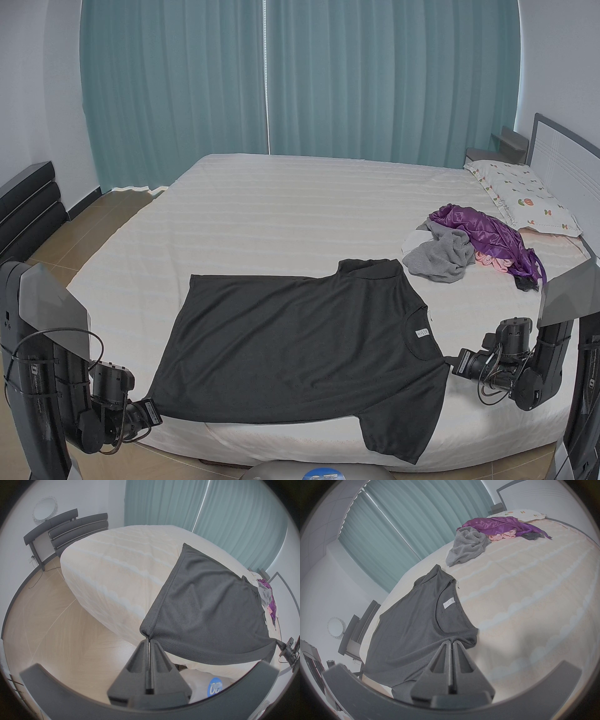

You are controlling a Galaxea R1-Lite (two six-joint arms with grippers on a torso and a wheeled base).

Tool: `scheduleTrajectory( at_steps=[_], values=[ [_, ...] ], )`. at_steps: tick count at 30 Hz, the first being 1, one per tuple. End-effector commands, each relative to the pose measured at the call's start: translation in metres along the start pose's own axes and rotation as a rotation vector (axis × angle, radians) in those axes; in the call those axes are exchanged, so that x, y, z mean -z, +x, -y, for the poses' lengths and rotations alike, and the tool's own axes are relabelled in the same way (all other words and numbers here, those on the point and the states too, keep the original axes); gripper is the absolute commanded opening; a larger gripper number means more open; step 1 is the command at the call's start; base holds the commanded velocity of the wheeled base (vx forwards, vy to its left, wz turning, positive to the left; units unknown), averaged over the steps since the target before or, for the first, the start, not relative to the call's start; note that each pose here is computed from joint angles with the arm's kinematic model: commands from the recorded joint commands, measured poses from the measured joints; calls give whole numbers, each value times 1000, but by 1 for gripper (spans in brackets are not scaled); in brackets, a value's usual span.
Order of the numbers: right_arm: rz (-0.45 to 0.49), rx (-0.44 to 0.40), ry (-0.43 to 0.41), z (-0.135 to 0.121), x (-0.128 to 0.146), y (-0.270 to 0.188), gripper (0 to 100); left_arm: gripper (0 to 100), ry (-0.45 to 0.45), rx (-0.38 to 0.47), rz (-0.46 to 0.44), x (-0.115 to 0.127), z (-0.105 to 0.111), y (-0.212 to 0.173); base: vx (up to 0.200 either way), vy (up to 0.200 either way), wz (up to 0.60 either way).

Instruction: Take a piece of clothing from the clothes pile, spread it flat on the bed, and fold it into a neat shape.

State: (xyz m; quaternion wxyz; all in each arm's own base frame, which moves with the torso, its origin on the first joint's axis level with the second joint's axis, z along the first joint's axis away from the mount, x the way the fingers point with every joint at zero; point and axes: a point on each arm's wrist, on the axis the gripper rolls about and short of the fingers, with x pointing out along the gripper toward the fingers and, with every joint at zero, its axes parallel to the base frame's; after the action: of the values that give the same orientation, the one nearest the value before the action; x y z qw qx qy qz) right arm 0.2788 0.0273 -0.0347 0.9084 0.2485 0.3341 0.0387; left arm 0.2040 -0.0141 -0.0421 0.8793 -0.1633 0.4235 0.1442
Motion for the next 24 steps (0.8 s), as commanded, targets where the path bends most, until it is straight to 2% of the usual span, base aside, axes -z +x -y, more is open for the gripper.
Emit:
scheduleTrajectory(
  at_steps=[1,9,10,15,18,20,24],
  values=[
    [10,-16,-10,-6,-9,14,0,0,-10,-2,1,3,0,5,0,0,0],
    [-40,-11,-18,-11,-8,32,0,0,-32,8,23,4,0,12,0,0,0],
    [-40,-11,-18,-11,-8,32,100,0,-32,9,23,4,0,12,0,0,0],
    [-10,-25,-5,-13,-16,23,100,0,-32,11,22,4,0,10,0,0,0],
    [-19,-58,27,-20,-17,-1,100,0,-36,13,25,4,0,10,0,0,0],
    [-63,-72,27,-20,-9,-11,100,0,-36,15,28,3,0,9,0,0,0],
    [-213,-108,15,-20,23,-35,100,0,-38,24,35,2,1,7,0,0,0]
  ],
)
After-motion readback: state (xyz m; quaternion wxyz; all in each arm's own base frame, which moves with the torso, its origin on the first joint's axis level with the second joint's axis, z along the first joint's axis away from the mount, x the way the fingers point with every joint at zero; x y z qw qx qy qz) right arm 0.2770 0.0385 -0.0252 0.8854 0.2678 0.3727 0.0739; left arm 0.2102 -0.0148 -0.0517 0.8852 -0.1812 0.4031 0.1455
